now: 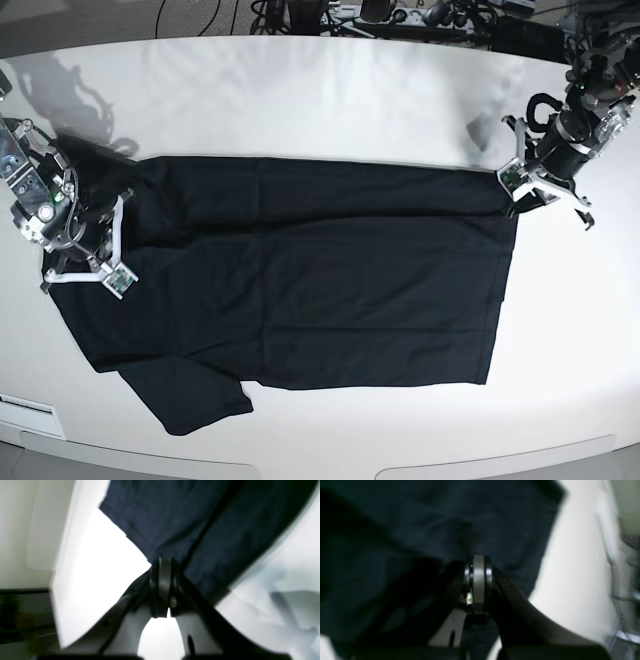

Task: Fold the T-shirt properly
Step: 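Hold the shirt edge with both grippers and pull it taut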

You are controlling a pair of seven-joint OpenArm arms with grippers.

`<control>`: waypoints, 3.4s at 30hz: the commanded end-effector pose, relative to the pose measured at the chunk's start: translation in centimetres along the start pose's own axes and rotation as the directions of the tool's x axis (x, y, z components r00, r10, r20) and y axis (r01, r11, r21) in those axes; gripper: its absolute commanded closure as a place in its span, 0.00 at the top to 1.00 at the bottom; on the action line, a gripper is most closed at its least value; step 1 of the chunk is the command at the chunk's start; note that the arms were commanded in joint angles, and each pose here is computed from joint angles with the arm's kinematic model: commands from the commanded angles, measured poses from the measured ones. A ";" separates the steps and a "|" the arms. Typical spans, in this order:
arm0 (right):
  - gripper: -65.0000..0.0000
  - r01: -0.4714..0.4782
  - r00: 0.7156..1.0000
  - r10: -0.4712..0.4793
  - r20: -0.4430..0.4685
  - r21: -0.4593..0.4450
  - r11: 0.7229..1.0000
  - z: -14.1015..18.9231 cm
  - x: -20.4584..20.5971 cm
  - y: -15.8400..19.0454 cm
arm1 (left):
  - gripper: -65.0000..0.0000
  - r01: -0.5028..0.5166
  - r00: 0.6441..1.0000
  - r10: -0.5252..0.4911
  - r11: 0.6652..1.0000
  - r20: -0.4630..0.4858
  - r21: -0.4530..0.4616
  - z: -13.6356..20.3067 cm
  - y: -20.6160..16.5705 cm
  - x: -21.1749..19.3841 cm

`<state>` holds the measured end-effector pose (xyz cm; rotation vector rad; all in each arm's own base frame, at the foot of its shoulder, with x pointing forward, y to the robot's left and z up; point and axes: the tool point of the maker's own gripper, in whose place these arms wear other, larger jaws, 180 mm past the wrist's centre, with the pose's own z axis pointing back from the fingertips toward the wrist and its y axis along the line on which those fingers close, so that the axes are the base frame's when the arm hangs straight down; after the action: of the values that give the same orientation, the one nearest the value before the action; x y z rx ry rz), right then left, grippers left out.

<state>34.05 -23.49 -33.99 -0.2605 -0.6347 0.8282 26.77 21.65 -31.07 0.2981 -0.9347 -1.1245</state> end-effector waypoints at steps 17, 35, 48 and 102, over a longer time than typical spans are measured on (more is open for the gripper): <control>0.00 -0.057 0.996 0.071 -0.062 0.192 0.980 0.1 -4.2 7.6 | 0.00 -0.022 0.995 0.030 0.997 0.092 -0.077 -0.7 2.7 3.3; 0.00 -0.048 0.992 0.077 -0.099 0.264 0.963 0.3 -4.7 9.1 | 0.00 -0.076 0.996 0.055 0.935 -0.070 -0.346 -3.8 -4.1 -1.7; 0.00 -0.038 0.985 0.088 -0.150 0.306 0.951 0.9 -6.1 9.7 | 0.00 -0.057 0.984 -0.017 0.913 -0.178 -0.405 -0.2 -2.7 -4.4; 0.00 -0.068 0.954 0.163 -0.253 0.346 0.936 6.5 -13.1 17.3 | 0.00 -0.402 0.900 0.152 0.651 -0.408 -0.644 1.7 -10.9 -3.7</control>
<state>17.07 -21.84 -40.66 -0.1796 -0.3760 0.9696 19.59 18.16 -37.85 -0.3815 -0.2832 -0.9883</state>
